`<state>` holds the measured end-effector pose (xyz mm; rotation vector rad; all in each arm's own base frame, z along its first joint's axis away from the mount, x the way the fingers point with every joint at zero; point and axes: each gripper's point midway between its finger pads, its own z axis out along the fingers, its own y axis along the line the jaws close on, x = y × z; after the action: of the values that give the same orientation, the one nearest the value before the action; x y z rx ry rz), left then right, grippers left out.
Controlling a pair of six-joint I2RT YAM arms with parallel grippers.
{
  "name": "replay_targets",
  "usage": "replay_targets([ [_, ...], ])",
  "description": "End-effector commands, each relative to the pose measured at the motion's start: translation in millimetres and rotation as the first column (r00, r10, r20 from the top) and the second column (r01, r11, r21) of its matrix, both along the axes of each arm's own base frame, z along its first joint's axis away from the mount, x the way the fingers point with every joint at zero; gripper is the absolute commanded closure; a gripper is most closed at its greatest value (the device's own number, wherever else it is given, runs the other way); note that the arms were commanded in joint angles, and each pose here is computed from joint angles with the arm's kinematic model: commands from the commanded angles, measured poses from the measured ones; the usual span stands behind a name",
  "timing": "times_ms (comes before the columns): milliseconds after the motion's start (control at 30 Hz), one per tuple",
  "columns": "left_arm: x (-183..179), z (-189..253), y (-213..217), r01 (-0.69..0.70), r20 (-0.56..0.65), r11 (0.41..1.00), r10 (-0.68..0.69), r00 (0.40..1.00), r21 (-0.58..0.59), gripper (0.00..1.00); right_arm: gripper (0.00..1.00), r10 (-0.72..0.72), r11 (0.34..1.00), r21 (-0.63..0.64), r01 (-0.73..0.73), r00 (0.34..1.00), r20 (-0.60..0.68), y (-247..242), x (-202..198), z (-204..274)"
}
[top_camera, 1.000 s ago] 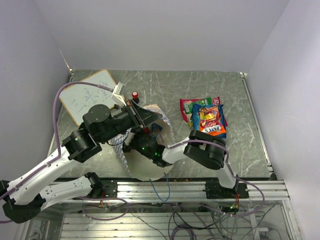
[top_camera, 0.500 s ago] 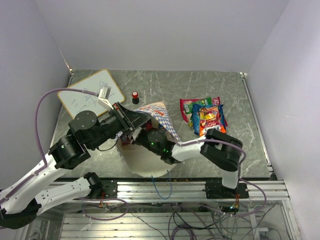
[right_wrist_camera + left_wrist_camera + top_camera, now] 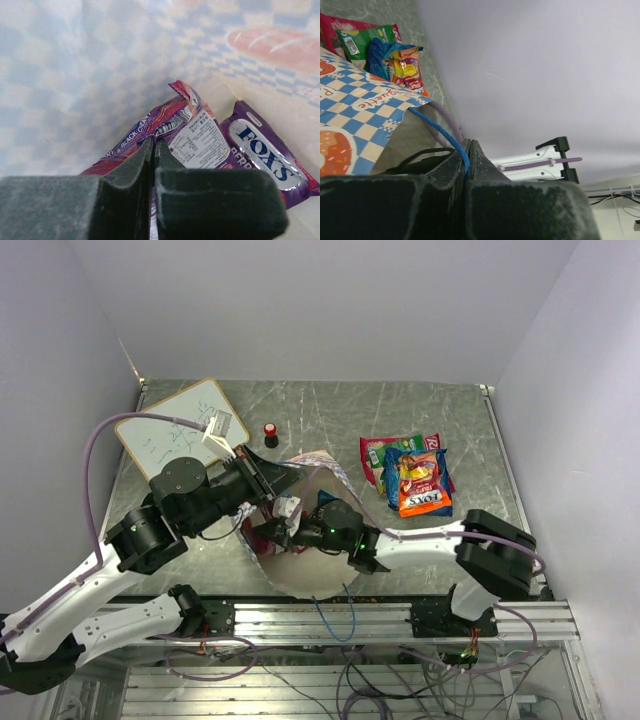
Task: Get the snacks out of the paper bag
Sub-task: Take out the snack from the paper bag.
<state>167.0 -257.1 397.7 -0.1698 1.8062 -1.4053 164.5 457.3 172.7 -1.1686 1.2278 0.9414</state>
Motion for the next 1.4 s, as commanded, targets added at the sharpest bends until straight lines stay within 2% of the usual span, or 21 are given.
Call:
replay_targets([
  [0,-0.8,24.9,19.8,-0.06,0.07,0.998,0.061,0.996,-0.014,0.93,1.0,0.04,0.996,0.08,-0.04,0.999,-0.005,-13.4,-15.7,46.6],
  [267,7.5,27.7,45.0,-0.178,0.083,0.984,0.176,0.981,0.009,0.93,1.0,-0.113,0.992,0.063,0.112,0.994,0.012,-48.0,-1.2,70.7],
  [367,10.7,30.0,41.6,-0.174,0.108,0.982,0.167,0.98,0.066,0.93,1.0,-0.153,0.985,0.087,0.151,0.988,0.013,-60.9,0.8,87.0],
  [533,17.6,29.4,32.4,-0.168,0.095,0.976,0.156,0.983,0.141,0.93,1.0,-0.158,0.982,0.106,0.156,0.987,0.013,-66.7,-0.6,123.3],
  [667,26.3,30.6,35.0,-0.214,0.067,0.962,0.205,0.976,0.172,0.93,1.0,-0.169,0.97,0.176,0.166,0.986,0.004,-72.6,-2.0,156.6],
  [900,37.0,41.9,54.0,-0.31,0.079,0.917,0.3,0.951,0.252,0.93,1.0,-0.106,0.965,0.239,0.106,0.994,-0.011,-69.5,-13.4,199.9],
  [1033,37.2,51.3,76.2,-0.374,0.119,0.881,0.355,0.927,0.29,0.93,1.0,0.003,0.964,0.265,-0.008,1.0,0.017,-65.6,-33.1,228.1],
  [1233,25.2,64.2,107.4,-0.427,0.165,0.869,0.397,0.903,0.25,0.93,1.0,0.122,0.945,0.296,-0.138,0.99,0.073,-63.7,-55.1,280.5],
  [1367,21.8,66.2,116.4,-0.444,0.177,0.866,0.412,0.894,0.231,0.93,1.0,0.15,0.926,0.332,-0.178,0.983,0.106,-64.5,-61.8,325.2],
])
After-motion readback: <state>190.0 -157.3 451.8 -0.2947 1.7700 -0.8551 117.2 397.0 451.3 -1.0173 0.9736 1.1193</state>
